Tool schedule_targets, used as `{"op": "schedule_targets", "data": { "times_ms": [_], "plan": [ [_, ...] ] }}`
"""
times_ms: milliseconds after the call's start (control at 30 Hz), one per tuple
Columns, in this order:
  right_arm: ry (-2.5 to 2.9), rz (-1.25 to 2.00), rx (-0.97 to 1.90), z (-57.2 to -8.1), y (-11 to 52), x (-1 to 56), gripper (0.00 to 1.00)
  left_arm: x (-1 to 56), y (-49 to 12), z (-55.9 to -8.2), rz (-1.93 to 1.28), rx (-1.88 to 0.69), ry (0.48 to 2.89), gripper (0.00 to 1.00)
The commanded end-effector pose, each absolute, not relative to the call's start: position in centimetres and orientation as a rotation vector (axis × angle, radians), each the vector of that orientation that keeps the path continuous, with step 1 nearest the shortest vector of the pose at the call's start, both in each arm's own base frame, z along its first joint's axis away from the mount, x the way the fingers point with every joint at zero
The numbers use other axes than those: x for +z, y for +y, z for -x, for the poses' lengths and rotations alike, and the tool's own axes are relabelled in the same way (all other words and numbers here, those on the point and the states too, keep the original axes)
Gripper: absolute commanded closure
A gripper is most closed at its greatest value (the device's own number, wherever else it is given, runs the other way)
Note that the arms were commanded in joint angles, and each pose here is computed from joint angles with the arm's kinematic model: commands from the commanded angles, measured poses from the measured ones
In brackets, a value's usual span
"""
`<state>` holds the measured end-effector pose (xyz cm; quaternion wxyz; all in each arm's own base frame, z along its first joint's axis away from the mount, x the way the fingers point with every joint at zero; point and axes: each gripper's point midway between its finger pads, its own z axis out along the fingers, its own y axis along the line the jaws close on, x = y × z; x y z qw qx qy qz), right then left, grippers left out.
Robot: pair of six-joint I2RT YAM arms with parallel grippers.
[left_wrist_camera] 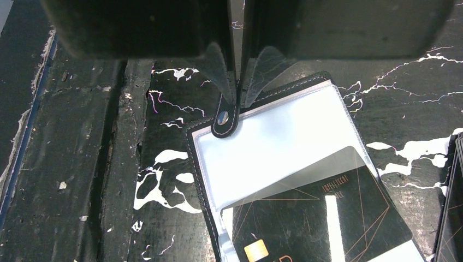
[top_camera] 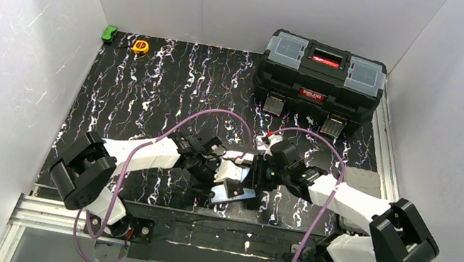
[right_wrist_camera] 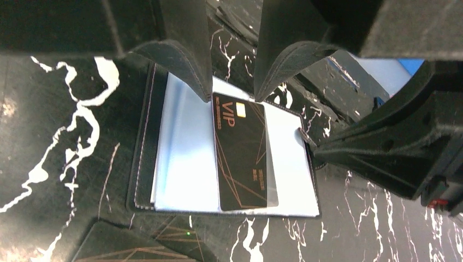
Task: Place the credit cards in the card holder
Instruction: Insert the credit card into the card holder.
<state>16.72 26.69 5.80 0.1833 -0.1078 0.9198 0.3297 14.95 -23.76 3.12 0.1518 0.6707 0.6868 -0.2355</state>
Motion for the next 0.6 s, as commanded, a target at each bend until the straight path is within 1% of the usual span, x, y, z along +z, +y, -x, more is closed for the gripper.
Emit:
{"op": "schedule_targets", "data": {
  "times_ms": [0,267,567],
  "plan": [
    [2.544,0.267,1.016,-18.5,28.7,6.7,0.59,3.4,-23.1,-14.4,-1.936,-0.674,1.98,0.95],
    [2.576,0.246,1.009,-19.2,29.1,5.4,0.58,3.4,-23.2,-14.4,-1.933,-0.678,1.977,0.95],
    [2.584,0.238,1.051,-19.0,29.7,5.4,0.59,3.5,-23.3,-14.5,-1.93,-0.675,1.971,0.95]
  ]
}}
